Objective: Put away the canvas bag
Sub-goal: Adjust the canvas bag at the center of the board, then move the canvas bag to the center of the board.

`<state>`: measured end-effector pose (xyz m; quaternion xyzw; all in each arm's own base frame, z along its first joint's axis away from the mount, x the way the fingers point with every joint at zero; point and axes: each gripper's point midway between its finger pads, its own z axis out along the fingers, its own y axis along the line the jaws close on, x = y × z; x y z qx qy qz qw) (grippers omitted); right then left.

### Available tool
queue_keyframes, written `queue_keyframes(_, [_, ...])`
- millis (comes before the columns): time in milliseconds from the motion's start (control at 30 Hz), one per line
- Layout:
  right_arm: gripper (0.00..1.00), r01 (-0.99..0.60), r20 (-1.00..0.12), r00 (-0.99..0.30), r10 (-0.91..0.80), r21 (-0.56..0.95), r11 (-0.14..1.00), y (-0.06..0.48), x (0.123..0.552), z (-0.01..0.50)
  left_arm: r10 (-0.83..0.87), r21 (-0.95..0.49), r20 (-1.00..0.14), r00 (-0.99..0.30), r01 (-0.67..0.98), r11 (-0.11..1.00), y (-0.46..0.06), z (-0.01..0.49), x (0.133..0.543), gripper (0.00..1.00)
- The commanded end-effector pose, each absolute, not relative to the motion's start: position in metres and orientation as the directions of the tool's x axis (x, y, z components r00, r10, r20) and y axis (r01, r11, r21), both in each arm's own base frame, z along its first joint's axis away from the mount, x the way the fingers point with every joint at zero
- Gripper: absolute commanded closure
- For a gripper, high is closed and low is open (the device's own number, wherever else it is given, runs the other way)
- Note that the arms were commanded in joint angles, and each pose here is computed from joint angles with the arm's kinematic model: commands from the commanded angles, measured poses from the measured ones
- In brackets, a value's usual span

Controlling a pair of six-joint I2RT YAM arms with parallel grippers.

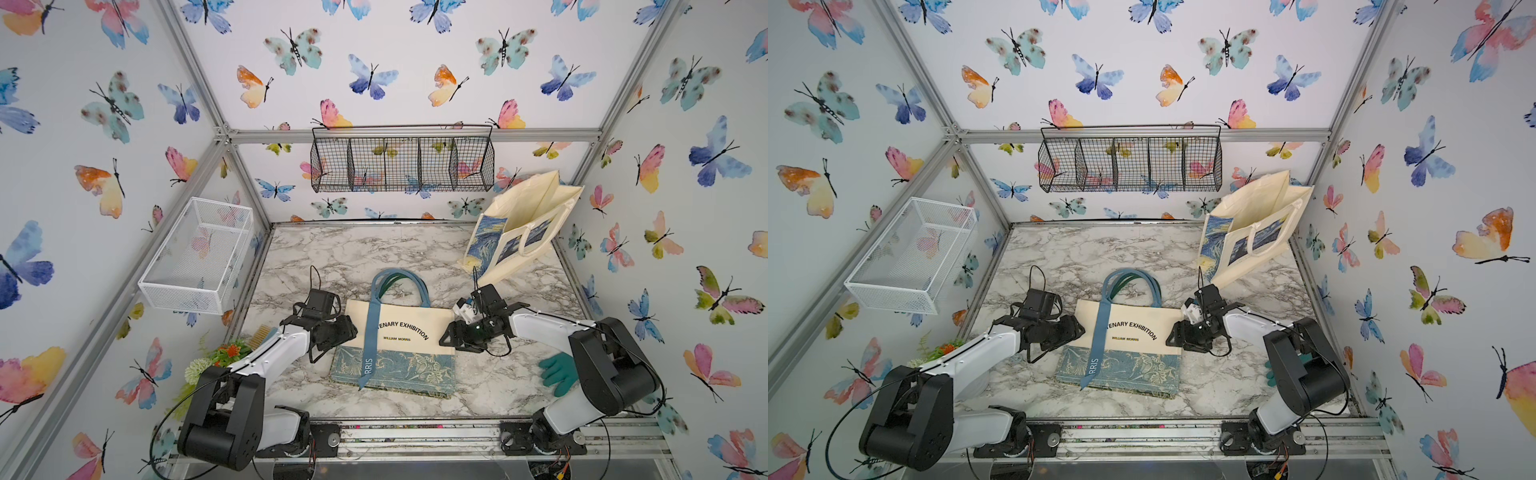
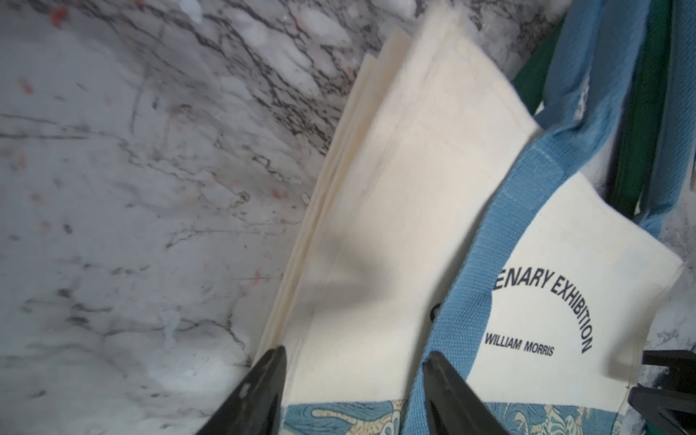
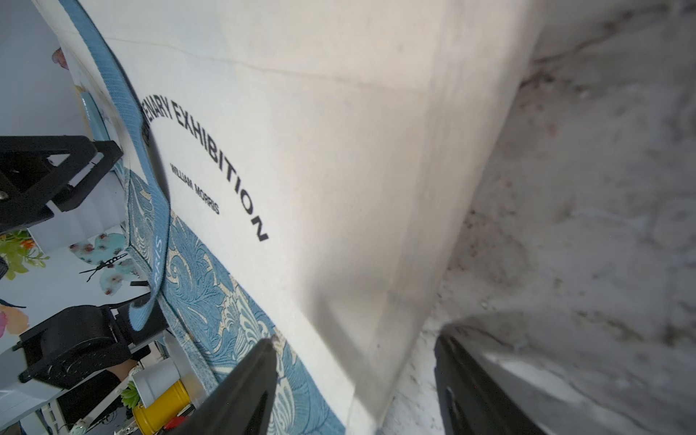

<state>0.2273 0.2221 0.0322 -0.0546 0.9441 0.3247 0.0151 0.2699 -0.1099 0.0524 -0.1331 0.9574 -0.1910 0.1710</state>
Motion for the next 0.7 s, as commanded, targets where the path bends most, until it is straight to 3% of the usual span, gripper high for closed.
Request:
queue_keyframes(0, [0.3, -0.067, 0.009, -0.996, -0.088, 0.585, 0.808, 0.216, 0.212, 0.014, -0.307, -0.326, -0.306, -0.901, -0.203, 0.923, -0.092, 0.057, 0.266, 0.37])
queue_keyframes(500, [0.31, -0.145, 0.027, -0.978, -0.208, 0.627, 0.766, 0.227, 0.195, 0.018, -0.304, -0.388, -0.185, -0.934, -0.215, 0.896, -0.108, 0.015, 0.248, 0.38])
queue_keyframes(667, [0.31, -0.164, 0.05, -0.965, -0.257, 0.649, 0.743, 0.24, 0.18, 0.018, -0.306, -0.487, -0.143, -0.941, -0.203, 0.85, -0.126, 0.02, 0.245, 0.46])
